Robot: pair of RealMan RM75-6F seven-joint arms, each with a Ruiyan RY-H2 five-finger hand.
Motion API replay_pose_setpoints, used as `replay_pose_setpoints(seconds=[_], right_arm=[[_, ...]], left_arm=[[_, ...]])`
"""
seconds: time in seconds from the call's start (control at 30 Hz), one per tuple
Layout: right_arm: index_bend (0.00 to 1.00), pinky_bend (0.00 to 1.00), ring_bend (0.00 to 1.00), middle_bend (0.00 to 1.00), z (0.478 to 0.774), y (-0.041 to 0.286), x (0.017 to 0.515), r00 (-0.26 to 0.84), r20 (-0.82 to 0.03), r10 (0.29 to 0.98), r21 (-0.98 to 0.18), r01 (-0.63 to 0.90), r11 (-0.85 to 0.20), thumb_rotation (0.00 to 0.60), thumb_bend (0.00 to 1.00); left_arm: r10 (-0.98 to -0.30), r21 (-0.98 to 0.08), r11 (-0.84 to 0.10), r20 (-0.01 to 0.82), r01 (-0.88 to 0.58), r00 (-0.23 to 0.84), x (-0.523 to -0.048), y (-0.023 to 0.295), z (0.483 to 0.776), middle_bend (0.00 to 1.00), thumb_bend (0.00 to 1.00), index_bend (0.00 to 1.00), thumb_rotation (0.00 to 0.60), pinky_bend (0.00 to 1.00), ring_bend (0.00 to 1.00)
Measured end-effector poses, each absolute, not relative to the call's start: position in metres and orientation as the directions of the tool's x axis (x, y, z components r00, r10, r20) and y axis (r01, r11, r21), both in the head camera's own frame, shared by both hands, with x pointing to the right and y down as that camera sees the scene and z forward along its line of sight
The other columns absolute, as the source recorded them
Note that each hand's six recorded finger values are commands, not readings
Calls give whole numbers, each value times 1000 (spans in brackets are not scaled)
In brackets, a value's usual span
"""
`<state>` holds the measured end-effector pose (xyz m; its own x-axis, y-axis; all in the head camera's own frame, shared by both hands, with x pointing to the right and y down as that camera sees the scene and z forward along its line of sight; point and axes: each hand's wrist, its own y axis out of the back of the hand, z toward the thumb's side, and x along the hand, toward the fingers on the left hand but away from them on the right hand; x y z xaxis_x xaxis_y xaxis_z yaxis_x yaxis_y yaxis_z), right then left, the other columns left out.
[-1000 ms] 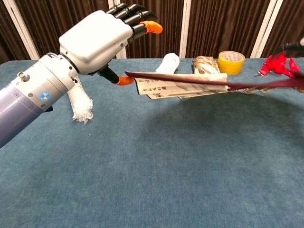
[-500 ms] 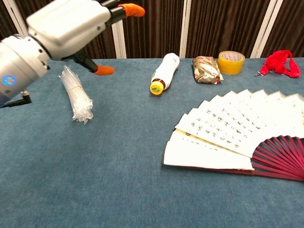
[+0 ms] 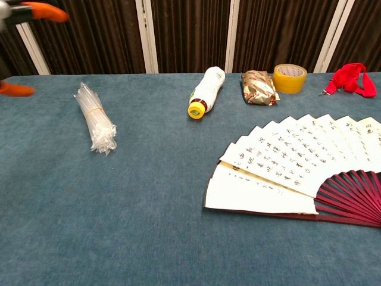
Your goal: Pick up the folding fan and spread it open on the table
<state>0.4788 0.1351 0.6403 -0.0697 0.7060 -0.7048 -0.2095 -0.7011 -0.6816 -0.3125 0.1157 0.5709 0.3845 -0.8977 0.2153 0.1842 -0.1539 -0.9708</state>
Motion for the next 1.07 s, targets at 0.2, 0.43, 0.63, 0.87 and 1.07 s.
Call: replay_pose_setpoints(seconds=[0.2,0.43,0.63,0.87,1.07], right_arm=[[14,140,142,67,611,139,486,-52,-594,803,-796,-112,-595,600,345],[42,140,142,67,577,170,485,-69,-457,887,-889,-8,-458,600,346],[46,140,142,67,551,211,471,-68,-339,938,-941,42,-336,600,346],[75,140,142,67,535,222,460,-45,-269,962,-962,54,-267,600,345],[86,140,146,67,522,227,456,-26,-231,973,-970,82,-228,600,345]], left_arm=[[-928,-951,-215,269,220,257,-373,146,562,36,252,139,600,73,0],[-942,-942,-287,311,171,130,-415,177,562,36,253,157,600,73,0],[-949,-949,-304,309,79,58,-451,200,565,36,253,165,600,72,0],[-951,-952,-303,305,39,53,-459,207,559,35,253,165,600,72,0],[-949,-950,-309,312,47,54,-462,211,557,33,254,165,600,72,0]])
